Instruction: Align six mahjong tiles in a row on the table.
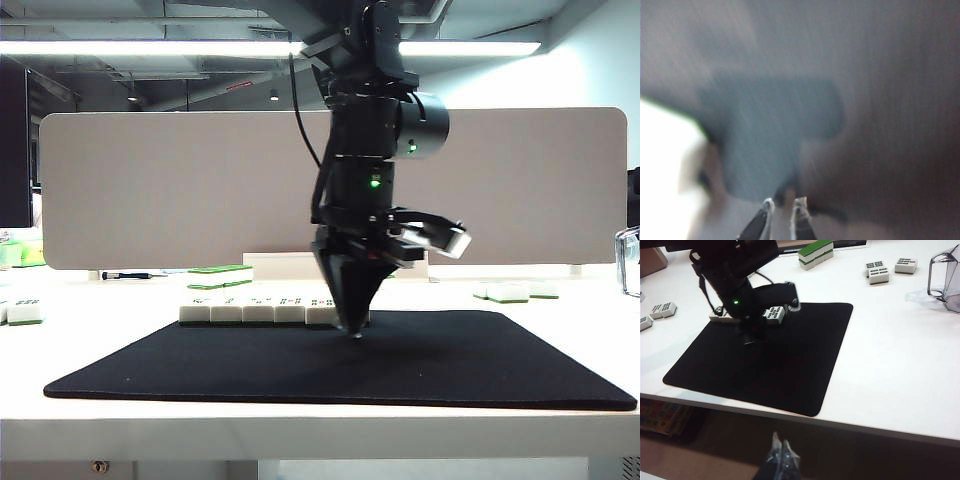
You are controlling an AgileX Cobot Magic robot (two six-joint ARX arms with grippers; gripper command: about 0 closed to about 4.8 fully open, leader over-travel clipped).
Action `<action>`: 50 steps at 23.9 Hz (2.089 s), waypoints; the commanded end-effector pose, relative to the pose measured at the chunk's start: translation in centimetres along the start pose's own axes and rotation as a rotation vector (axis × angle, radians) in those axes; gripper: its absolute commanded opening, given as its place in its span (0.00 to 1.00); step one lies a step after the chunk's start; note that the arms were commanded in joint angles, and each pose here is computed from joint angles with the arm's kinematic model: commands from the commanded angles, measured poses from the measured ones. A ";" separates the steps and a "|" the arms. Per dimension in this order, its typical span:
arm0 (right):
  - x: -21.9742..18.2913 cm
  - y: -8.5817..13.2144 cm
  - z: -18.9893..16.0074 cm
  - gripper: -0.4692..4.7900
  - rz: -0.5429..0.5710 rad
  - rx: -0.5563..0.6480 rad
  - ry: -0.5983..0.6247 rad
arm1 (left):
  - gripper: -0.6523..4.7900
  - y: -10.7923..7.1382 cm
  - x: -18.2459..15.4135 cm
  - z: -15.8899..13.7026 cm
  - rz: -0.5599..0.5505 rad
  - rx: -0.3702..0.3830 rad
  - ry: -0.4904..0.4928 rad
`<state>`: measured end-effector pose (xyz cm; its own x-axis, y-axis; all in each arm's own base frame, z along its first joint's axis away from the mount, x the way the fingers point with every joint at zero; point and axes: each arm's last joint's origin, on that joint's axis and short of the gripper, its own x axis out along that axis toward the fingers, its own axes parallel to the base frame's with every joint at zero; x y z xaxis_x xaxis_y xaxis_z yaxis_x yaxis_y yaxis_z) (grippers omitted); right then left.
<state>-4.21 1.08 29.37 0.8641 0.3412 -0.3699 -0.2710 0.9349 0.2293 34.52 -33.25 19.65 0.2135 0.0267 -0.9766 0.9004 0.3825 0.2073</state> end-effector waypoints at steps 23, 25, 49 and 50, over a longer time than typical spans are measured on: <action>-0.2 0.1 0.0 0.09 -0.001 -0.011 -0.024 | 0.22 1.7 -3.4 -2.0 0.036 -0.033 0.064; -0.2 0.1 -0.1 0.09 0.003 -0.009 -0.019 | 0.22 1.6 -5.0 -2.1 0.045 -0.049 0.042; -0.2 0.1 -0.1 0.09 -0.002 -0.006 -0.011 | 0.22 1.2 -26.1 -13.3 0.280 -0.286 -0.378; -0.2 0.1 -0.1 0.09 -0.002 -0.006 -0.011 | 0.22 1.2 -26.1 -13.3 0.283 -0.286 -0.378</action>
<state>-4.26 1.08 29.27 0.8602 0.3402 -0.3799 -0.2674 0.9352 0.2321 25.14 -21.32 44.50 0.5990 -0.1515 -0.7863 0.6631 0.6444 0.3809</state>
